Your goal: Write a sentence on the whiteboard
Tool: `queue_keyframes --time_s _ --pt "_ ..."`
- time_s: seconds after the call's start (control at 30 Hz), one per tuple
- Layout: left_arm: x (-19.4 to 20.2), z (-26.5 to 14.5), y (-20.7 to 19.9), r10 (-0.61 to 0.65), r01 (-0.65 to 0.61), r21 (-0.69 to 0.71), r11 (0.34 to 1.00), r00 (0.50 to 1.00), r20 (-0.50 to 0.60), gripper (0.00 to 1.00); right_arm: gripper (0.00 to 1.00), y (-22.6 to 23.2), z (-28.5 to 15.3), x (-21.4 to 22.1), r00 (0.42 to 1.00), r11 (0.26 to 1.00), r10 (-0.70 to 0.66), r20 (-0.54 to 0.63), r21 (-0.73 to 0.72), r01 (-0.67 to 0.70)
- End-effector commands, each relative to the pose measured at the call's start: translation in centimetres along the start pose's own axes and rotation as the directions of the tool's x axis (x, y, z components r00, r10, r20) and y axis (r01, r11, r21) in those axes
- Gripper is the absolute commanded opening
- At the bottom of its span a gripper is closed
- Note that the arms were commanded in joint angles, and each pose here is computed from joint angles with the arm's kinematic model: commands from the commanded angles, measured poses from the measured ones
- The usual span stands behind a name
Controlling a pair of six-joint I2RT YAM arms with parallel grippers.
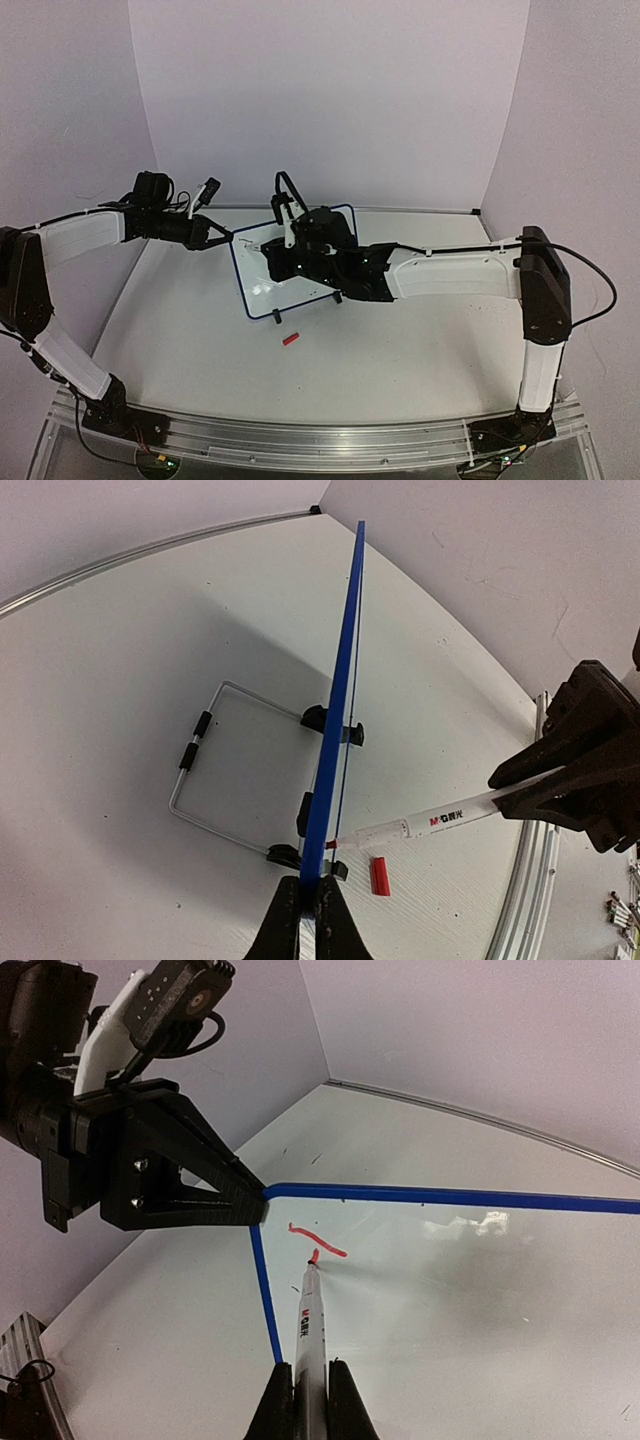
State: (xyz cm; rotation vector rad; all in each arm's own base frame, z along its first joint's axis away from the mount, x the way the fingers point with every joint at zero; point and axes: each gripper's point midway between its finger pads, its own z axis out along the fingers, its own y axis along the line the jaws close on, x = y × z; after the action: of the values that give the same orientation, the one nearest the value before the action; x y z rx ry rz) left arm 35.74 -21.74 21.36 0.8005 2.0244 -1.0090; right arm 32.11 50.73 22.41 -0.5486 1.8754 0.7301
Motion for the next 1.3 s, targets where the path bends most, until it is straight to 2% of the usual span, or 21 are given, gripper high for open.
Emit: queue_keyframes --time_s 0.0,0.47,0.7,0.83,1.27 --pt "-1.4 -1.1 -1.2 0.049 -0.049 0.007 0.999 0.998 0.040 0.00 0.00 -0.1 -0.3 0.0 1.000 1.000 0.012 0.001 0.009 -0.012" --pt "-1.4 -1.1 -1.1 0.051 -0.051 0.000 0.999 0.998 0.041 0.00 0.00 -0.4 -0.8 1.6 0.999 1.000 0.028 -0.039 0.001 -0.028" --pt "-1.3 -1.2 -1.1 0.052 -0.052 -0.003 0.999 0.998 0.039 0.00 0.00 0.4 -3.1 -1.2 0.999 0.998 0.042 0.018 -0.047 -0.041" --pt "-1.4 -1.2 -1.2 0.055 -0.055 -0.002 0.998 0.998 0.042 0.00 0.00 -0.3 -4.1 -2.4 0.998 0.999 0.040 0.054 -0.014 -0.040" --pt "-1.4 -1.2 -1.2 0.055 -0.055 -0.004 0.999 0.998 0.039 0.00 0.00 -1.2 -2.2 -2.2 0.998 0.999 0.042 0.044 -0.012 -0.041"
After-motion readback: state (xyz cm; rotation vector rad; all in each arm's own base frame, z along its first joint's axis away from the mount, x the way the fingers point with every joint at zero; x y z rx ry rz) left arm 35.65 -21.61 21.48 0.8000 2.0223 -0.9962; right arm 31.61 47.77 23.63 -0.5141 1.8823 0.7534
